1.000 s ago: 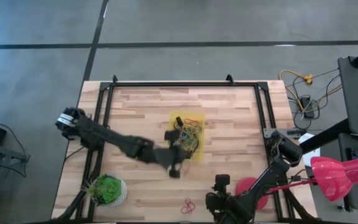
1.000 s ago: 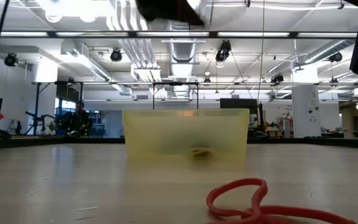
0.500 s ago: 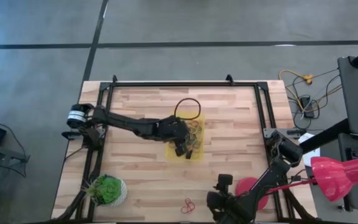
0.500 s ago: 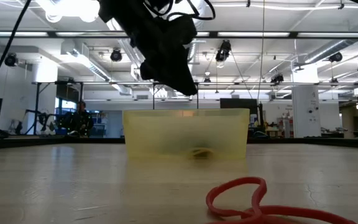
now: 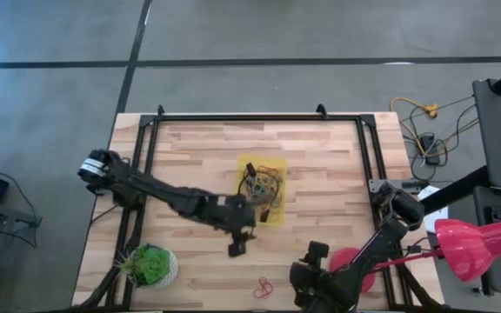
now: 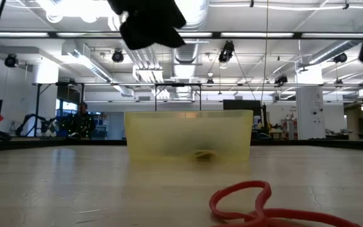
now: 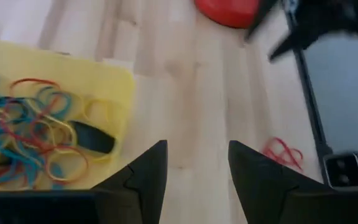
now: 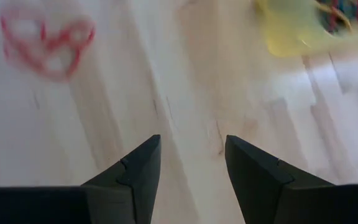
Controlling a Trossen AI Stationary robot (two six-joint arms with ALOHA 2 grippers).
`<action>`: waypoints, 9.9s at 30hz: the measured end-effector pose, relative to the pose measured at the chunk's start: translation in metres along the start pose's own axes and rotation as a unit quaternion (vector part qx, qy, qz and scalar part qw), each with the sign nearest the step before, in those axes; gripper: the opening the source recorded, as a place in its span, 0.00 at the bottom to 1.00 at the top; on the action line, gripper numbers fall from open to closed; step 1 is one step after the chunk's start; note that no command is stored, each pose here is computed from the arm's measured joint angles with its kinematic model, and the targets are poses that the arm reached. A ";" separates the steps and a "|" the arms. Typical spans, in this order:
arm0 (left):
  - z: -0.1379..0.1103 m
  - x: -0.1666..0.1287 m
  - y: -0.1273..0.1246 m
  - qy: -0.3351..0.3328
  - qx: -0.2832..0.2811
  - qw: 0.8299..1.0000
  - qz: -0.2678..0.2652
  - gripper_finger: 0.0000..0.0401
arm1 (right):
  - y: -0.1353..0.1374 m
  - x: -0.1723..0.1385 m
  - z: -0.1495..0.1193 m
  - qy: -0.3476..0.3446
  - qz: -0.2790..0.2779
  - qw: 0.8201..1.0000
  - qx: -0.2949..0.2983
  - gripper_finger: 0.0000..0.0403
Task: Pick and place rubber bands into bin
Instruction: Put the red rubber band into the yellow bin, then return to Home Position
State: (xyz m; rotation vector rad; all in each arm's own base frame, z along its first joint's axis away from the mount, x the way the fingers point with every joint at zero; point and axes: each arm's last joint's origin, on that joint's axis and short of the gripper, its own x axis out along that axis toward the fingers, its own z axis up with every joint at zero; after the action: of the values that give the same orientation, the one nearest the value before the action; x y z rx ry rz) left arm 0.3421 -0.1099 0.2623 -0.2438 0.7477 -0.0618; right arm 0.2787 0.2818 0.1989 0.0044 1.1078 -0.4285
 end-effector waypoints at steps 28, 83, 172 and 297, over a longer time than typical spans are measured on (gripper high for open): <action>-0.025 0.004 -0.058 -0.065 -0.164 0.984 0.003 0.39 | -0.219 0.031 0.051 0.124 0.008 0.977 0.172 0.41; -0.057 0.136 -0.083 0.099 0.177 0.976 -0.080 0.32 | -0.197 0.044 0.017 0.086 0.020 0.992 0.095 0.41; -0.096 -0.152 0.079 -0.422 -0.010 0.893 -0.157 0.41 | -0.345 -0.059 0.013 -0.263 0.179 0.934 0.165 0.35; -0.203 -0.131 0.137 -0.365 -0.130 0.912 -0.136 0.41 | -0.316 0.051 -0.109 -0.359 0.433 0.773 0.292 0.32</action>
State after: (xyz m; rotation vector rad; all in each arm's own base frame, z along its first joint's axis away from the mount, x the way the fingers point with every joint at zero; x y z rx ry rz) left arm 0.1038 0.0018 0.1733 -0.5857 -0.0355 -0.1262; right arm 0.0968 -0.0018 0.1707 0.8172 0.0951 0.1026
